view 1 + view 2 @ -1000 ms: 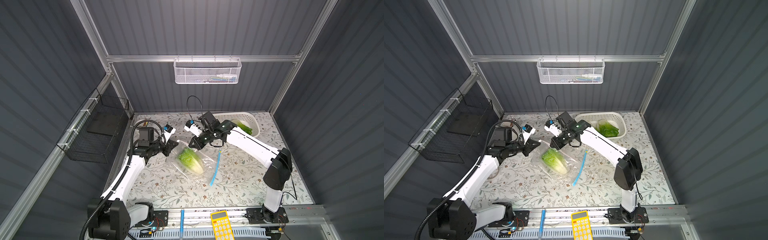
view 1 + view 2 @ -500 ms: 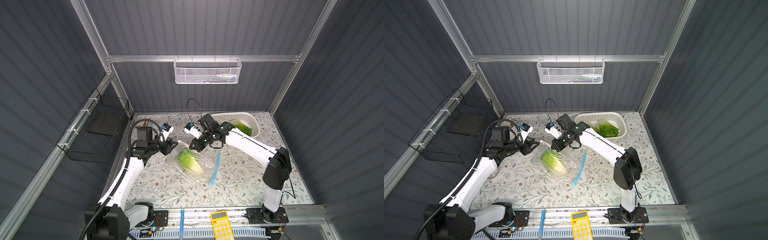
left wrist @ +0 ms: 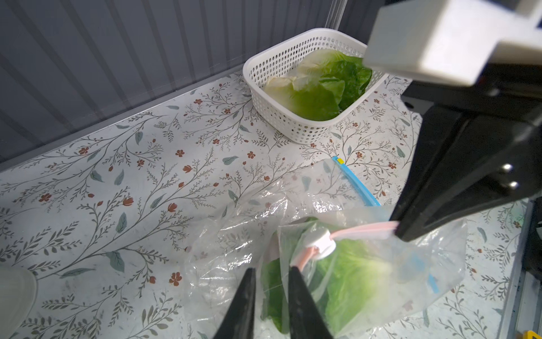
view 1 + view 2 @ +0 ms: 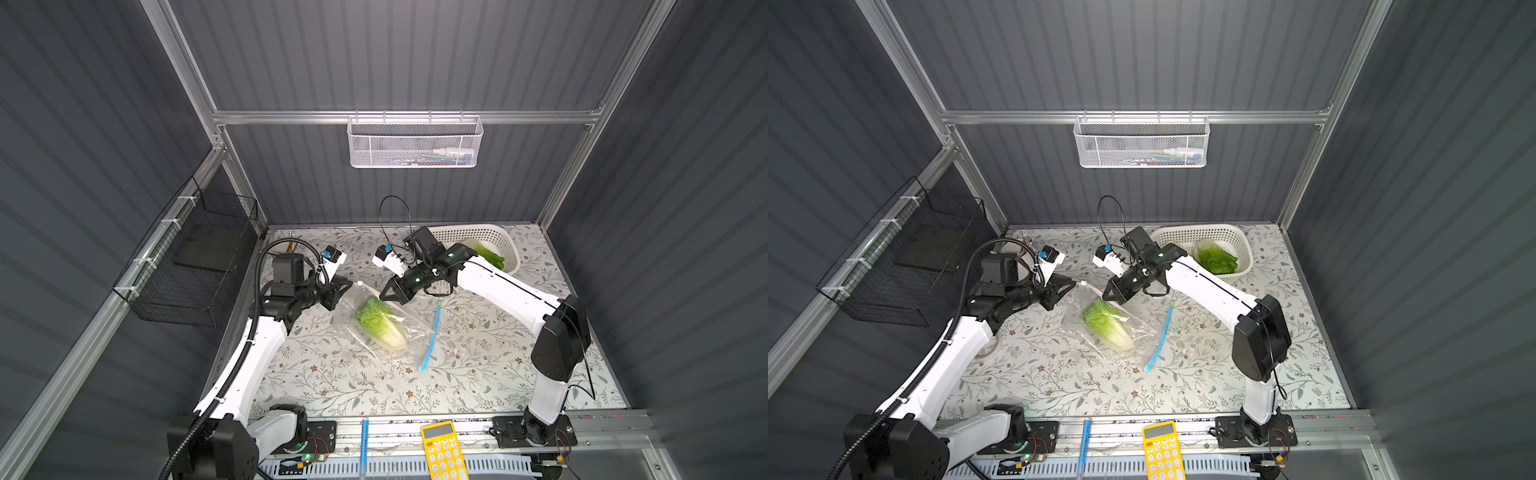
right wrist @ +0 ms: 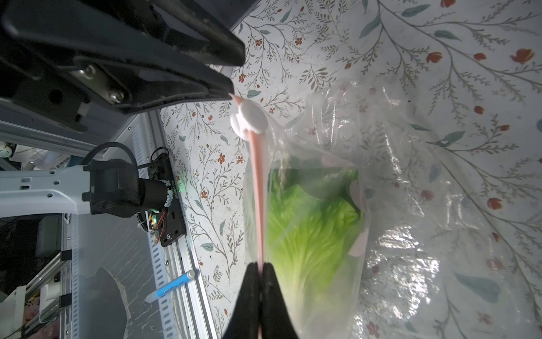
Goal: Open the zip-top bag and take out the chinese cabbages
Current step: Unzip the zipper on the zipper food storage bag.
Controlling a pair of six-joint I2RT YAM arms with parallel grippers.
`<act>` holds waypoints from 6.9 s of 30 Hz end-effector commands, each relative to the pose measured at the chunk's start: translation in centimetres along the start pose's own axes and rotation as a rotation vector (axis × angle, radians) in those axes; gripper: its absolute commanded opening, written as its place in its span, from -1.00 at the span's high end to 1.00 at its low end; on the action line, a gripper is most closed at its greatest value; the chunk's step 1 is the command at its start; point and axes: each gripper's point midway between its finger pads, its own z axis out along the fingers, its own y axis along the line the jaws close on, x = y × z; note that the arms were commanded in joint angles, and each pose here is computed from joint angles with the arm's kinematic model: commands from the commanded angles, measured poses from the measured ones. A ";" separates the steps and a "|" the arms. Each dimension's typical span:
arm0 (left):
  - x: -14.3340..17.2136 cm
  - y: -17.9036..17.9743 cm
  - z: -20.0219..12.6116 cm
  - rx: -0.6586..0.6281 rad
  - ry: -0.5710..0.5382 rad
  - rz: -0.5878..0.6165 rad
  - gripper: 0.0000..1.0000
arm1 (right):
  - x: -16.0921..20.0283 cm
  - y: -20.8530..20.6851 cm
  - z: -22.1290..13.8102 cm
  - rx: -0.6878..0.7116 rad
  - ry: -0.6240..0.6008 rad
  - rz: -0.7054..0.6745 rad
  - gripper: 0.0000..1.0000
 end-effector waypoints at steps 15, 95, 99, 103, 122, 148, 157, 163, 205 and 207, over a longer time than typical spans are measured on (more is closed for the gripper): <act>-1.9 -2.6 -0.6 0.154 -0.065 0.006 -0.01 | 0.2 1.8 -1.9 -0.119 -0.028 -0.041 1.00; -2.6 -3.8 1.0 0.487 -0.132 -0.182 1.00 | -2.0 0.0 -4.5 -0.186 -0.189 0.008 -0.36; -2.6 -3.8 1.0 0.488 -0.137 -0.183 1.00 | -3.7 0.0 -5.1 -0.216 -0.263 0.004 -0.38; -2.6 -3.8 1.0 0.489 -0.139 -0.182 1.00 | -5.1 0.1 -5.0 -0.247 -0.304 0.004 -0.24; -2.8 -3.9 0.9 0.492 -0.147 -0.183 1.00 | -7.0 0.4 -2.0 -0.276 -0.296 -0.015 0.05; -2.8 -3.9 0.8 0.482 -0.148 -0.178 1.00 | -6.9 0.9 -0.9 -0.315 -0.283 -0.006 0.51; -2.8 -3.9 0.8 0.476 -0.147 -0.177 1.00 | -6.7 0.8 -0.6 -0.315 -0.277 0.003 0.76; -2.8 -3.6 0.9 0.455 -0.146 -0.174 1.00 | -6.6 0.8 -0.6 -0.309 -0.277 0.001 1.00; -2.5 3.9 1.6 -0.036 -0.197 -0.249 1.00 | -1.9 0.8 -2.4 -0.195 -0.245 0.041 1.00; -2.5 4.0 1.5 -0.049 -0.199 -0.251 1.00 | -1.4 0.8 -2.5 -0.187 -0.243 0.044 1.00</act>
